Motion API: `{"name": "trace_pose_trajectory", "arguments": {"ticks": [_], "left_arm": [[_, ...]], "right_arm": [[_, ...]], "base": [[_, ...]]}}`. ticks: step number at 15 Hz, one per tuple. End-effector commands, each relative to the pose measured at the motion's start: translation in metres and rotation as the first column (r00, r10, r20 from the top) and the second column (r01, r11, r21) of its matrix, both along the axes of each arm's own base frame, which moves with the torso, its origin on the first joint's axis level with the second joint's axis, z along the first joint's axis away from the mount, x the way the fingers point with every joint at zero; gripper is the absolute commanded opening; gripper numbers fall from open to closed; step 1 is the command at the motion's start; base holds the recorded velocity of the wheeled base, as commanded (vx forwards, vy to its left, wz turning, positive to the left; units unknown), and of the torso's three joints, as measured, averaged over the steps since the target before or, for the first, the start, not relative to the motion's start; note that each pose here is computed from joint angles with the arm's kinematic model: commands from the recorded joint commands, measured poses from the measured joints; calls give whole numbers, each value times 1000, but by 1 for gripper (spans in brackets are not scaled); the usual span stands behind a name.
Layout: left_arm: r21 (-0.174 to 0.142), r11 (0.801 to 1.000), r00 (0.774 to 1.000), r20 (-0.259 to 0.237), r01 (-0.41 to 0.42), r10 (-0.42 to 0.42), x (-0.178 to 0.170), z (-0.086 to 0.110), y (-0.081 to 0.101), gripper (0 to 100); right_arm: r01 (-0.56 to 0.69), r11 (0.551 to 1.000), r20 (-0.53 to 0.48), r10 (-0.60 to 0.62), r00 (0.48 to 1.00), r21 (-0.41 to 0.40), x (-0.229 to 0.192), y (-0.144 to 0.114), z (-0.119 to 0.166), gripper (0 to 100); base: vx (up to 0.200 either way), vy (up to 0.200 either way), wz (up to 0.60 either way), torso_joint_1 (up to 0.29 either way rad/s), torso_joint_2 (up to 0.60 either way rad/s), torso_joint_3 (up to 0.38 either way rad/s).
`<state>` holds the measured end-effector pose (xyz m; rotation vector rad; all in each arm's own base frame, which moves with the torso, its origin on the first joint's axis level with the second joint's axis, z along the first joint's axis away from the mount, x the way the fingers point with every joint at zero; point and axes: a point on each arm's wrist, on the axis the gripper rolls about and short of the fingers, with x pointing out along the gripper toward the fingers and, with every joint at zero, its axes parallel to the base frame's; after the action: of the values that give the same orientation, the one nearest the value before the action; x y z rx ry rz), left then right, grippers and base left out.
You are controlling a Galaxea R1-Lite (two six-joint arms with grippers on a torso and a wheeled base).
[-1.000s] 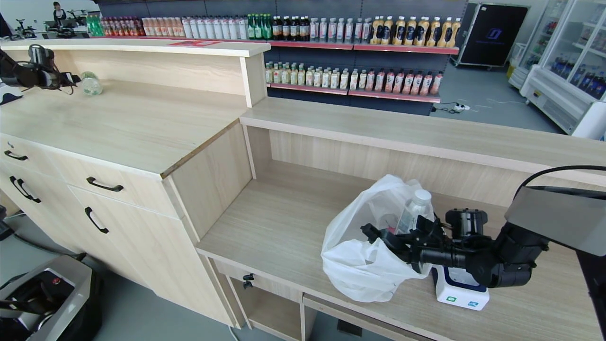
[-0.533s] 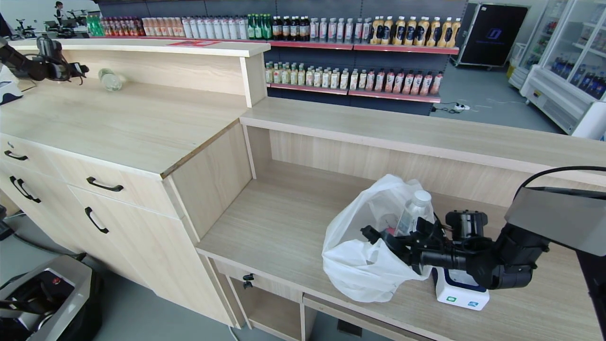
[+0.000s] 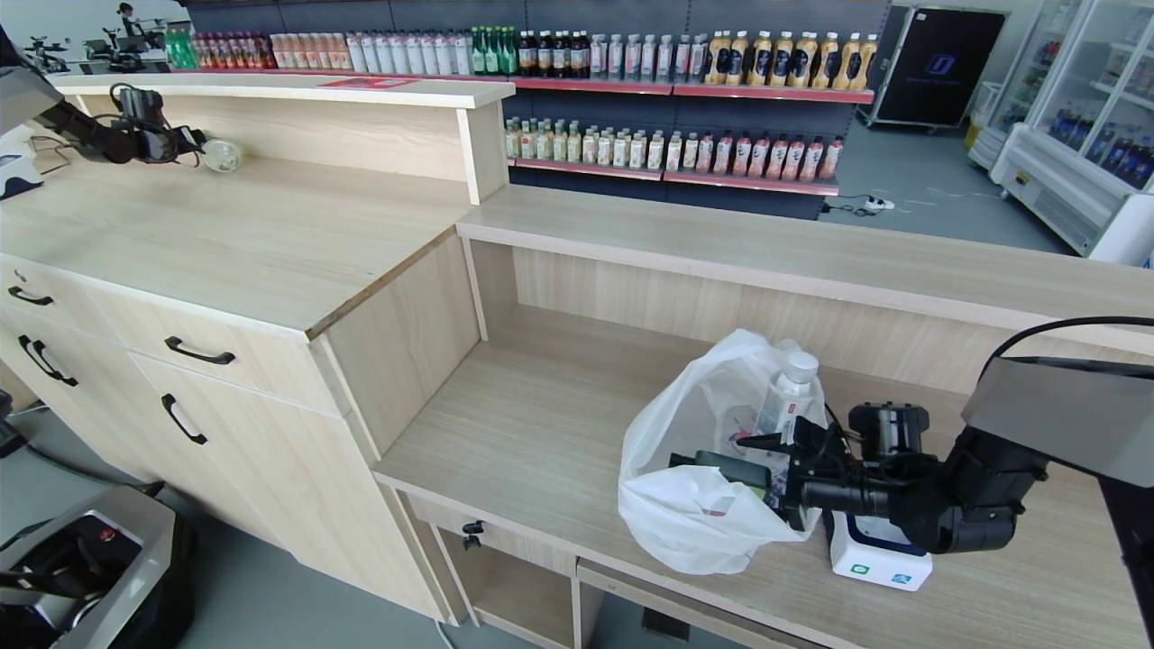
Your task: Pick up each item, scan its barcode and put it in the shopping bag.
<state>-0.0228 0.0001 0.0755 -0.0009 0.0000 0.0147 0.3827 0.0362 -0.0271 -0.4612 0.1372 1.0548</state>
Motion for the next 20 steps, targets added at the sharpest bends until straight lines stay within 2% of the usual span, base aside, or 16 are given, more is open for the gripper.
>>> {"name": "trace_pose_trajectory", "arguments": {"ticks": [1, 4, 12, 15, 16, 17, 18, 20], "left_arm": [[1, 1000, 1000, 0, -1, 1, 0, 0, 0, 0], [1, 1000, 1000, 0, -1, 1, 0, 0, 0, 0], [1, 1000, 1000, 0, -1, 1, 0, 0, 0, 0], [1, 1000, 1000, 0, -1, 1, 0, 0, 0, 0], [-1, 1000, 1000, 0, -1, 1, 0, 0, 0, 0], [1, 1000, 1000, 0, -1, 1, 0, 0, 0, 0], [-1, 1000, 1000, 0, -1, 1, 0, 0, 0, 0], [-1, 1000, 1000, 0, -1, 1, 0, 0, 0, 0]], "right_arm": [[-9, 1000, 26, 9, 1000, 8, 1, 0, 10, 100], [-13, 1000, 67, 11, 998, 20, 1, 1, 31, 100], [-21, 990, 112, 6, 994, 137, -9, 7, 107, 100], [-10, 980, 174, -26, 984, 201, -26, 4, 165, 100], [2, 976, 202, -46, 978, 216, -38, 0, 185, 100], [19, 976, 221, -67, 973, 216, -44, -4, 192, 100], [81, 973, 248, -135, 959, 216, -60, -13, 204, 100], [199, 957, 232, -247, 941, 211, -89, -34, 203, 100]], "base": [[0, 0, 0, 0, 0, 0], [0, 0, 0, 0, 0, 0], [0, 0, 0, 0, 0, 0], [0, 0, 0, 0, 0, 0], [0, 0, 0, 0, 0, 0], [0, 0, 0, 0, 0, 0], [0, 0, 0, 0, 0, 0], [0, 0, 0, 0, 0, 0]]}}
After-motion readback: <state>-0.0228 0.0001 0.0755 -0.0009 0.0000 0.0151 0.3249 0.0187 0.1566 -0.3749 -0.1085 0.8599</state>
